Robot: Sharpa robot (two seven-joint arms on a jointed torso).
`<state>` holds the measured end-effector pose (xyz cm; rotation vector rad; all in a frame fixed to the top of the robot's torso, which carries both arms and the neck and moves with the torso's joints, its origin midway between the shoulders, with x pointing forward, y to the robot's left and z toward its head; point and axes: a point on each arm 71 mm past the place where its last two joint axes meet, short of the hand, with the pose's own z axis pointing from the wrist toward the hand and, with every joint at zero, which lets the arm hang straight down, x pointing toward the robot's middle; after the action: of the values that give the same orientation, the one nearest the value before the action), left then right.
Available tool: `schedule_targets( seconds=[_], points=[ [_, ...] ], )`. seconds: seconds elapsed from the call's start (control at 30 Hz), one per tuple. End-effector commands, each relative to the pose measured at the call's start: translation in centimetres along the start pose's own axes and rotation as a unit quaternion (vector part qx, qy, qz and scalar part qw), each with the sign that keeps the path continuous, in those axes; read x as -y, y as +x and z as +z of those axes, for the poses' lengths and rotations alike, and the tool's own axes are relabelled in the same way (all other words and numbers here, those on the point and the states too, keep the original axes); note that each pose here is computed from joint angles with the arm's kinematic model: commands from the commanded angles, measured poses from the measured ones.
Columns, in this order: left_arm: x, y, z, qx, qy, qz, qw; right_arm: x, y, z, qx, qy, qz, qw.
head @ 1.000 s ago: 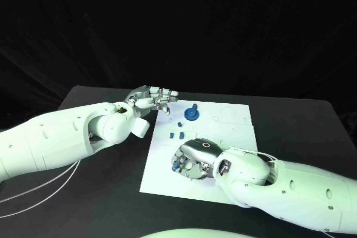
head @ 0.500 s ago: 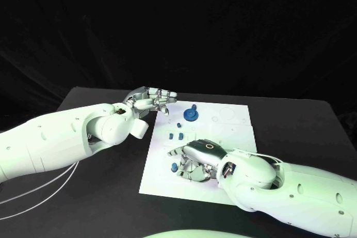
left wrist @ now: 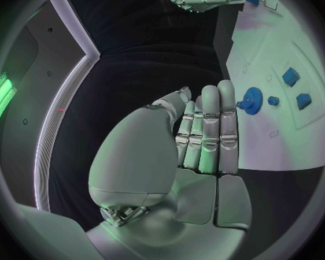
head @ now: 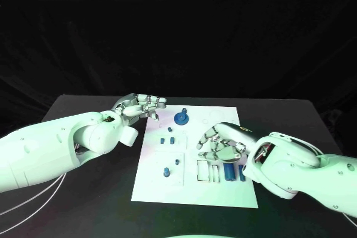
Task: Assemble the parts on the task board
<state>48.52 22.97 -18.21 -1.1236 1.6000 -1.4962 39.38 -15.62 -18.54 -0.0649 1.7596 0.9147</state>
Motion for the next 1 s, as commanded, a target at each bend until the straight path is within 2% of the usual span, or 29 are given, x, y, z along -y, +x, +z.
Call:
schedule_targets(
  seconds=[0.03,0.13,0.3,0.57,0.8,1.0],
  points=[
    [0.06,0.23,0.05,-0.013,0.005,-0.002,1.0,1.9,-0.7,-1.4,-0.006,0.053,0.131,0.99],
    [0.02,0.38,0.04,-0.021,0.008,-0.004,1.0,3.7,-1.6,-3.0,-0.004,0.089,0.138,0.986],
    [-0.06,0.62,0.03,-0.029,0.011,-0.006,1.0,5.6,-2.4,-5.9,-0.005,0.138,0.1,0.985],
    [-0.13,0.7,0.0,-0.031,0.013,-0.006,0.999,6.9,-1.8,-8.6,-0.01,0.202,0.025,0.979],
    [-0.11,0.86,-0.09,-0.035,0.015,-0.007,0.999,6.7,-0.9,-8.5,-0.003,0.221,-0.022,0.975],
    [-0.11,1.0,-0.16,-0.039,0.015,-0.007,0.999,6.8,0.3,-8.0,0.0,0.227,-0.029,0.973]
  ],
)
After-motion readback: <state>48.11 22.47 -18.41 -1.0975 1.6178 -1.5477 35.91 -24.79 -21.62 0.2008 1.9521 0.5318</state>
